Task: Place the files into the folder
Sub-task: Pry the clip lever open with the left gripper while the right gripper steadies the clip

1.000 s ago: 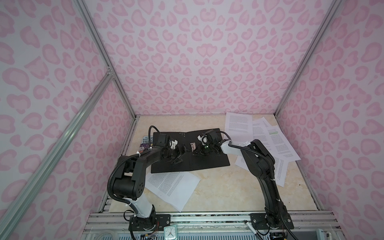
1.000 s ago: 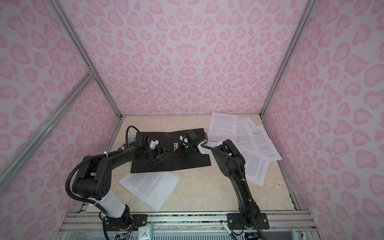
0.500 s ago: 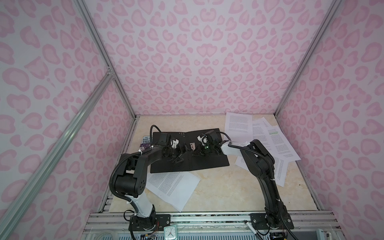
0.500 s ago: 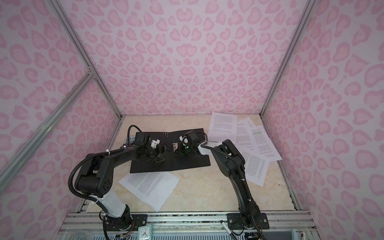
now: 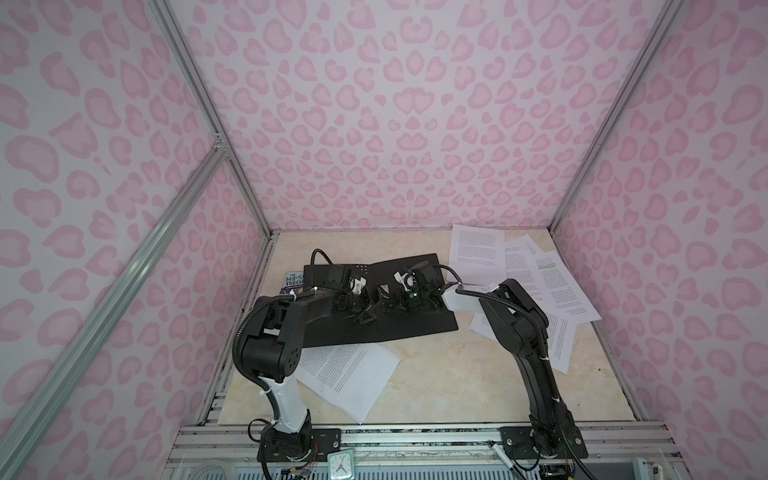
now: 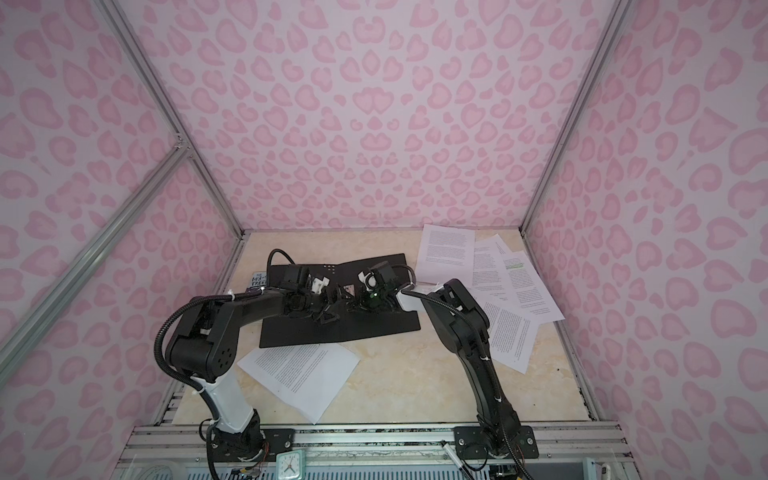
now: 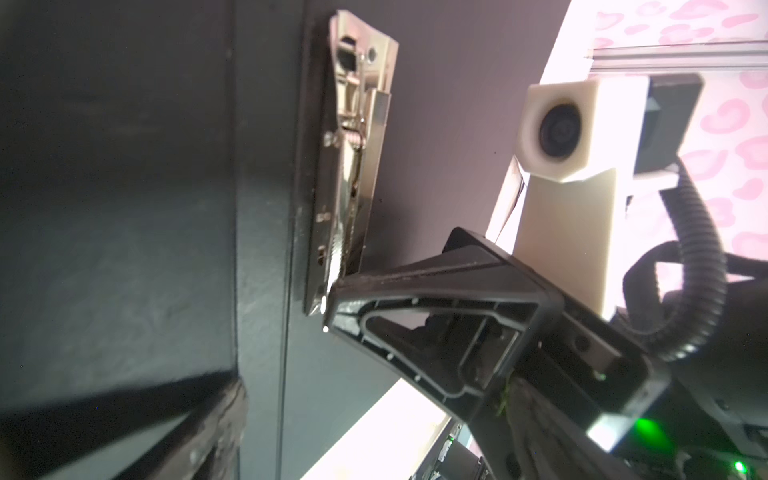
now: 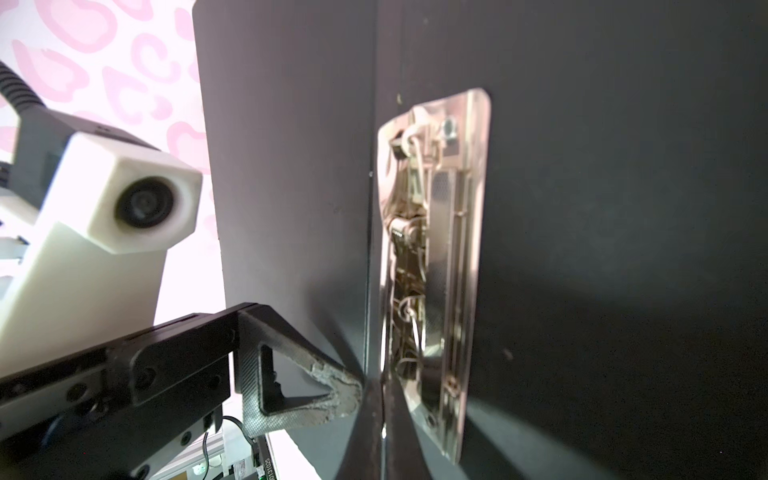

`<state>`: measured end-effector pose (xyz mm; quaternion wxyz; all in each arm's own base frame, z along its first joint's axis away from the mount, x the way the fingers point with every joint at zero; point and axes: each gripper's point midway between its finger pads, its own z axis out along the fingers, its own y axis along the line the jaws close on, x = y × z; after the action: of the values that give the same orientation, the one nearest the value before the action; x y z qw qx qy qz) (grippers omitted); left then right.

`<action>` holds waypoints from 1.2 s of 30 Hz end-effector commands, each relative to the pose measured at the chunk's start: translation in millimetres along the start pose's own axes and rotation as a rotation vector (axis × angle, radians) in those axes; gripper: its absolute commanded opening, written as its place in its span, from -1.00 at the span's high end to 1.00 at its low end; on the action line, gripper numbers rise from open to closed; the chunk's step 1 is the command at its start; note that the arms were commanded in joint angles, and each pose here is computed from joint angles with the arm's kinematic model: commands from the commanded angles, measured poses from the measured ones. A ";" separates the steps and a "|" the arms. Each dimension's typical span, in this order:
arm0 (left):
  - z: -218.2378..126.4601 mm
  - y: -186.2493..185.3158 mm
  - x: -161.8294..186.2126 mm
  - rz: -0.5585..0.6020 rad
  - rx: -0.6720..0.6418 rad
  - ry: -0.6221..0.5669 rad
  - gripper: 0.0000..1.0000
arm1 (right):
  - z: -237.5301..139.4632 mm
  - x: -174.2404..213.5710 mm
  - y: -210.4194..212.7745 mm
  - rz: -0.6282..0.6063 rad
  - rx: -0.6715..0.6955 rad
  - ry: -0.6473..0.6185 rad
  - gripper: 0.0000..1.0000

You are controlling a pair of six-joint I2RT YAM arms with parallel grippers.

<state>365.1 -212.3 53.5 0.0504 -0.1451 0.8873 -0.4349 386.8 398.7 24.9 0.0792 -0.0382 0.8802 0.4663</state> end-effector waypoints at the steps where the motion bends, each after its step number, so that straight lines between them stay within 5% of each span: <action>1: 4.9 2.5 -2.9 -0.007 -0.003 -0.003 -0.98 | 2.6 10.1 -28.5 0.029 0.083 0.018 1.00; 15: 9.3 34.4 4.7 -0.041 -0.118 0.012 -1.00 | -2.9 22.8 -89.7 0.062 0.249 0.011 1.00; 21: 11.4 41.9 6.3 -0.050 -0.138 0.017 -1.00 | -14.2 0.0 -40.8 0.001 0.108 -0.037 1.00; 26: 11.0 42.1 4.6 -0.052 -0.140 0.008 -1.00 | -26.6 -12.8 -0.5 -0.044 -0.039 -0.080 0.64; 36: 2.9 0.2 -5.4 0.030 -0.032 0.010 -0.97 | -36.5 -7.1 -12.2 -0.013 -0.046 -0.096 0.50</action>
<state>371.5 -219.6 53.3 0.0513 -0.1221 0.8845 -0.4474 391.0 361.2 31.8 0.1142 -0.0208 0.8695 0.4801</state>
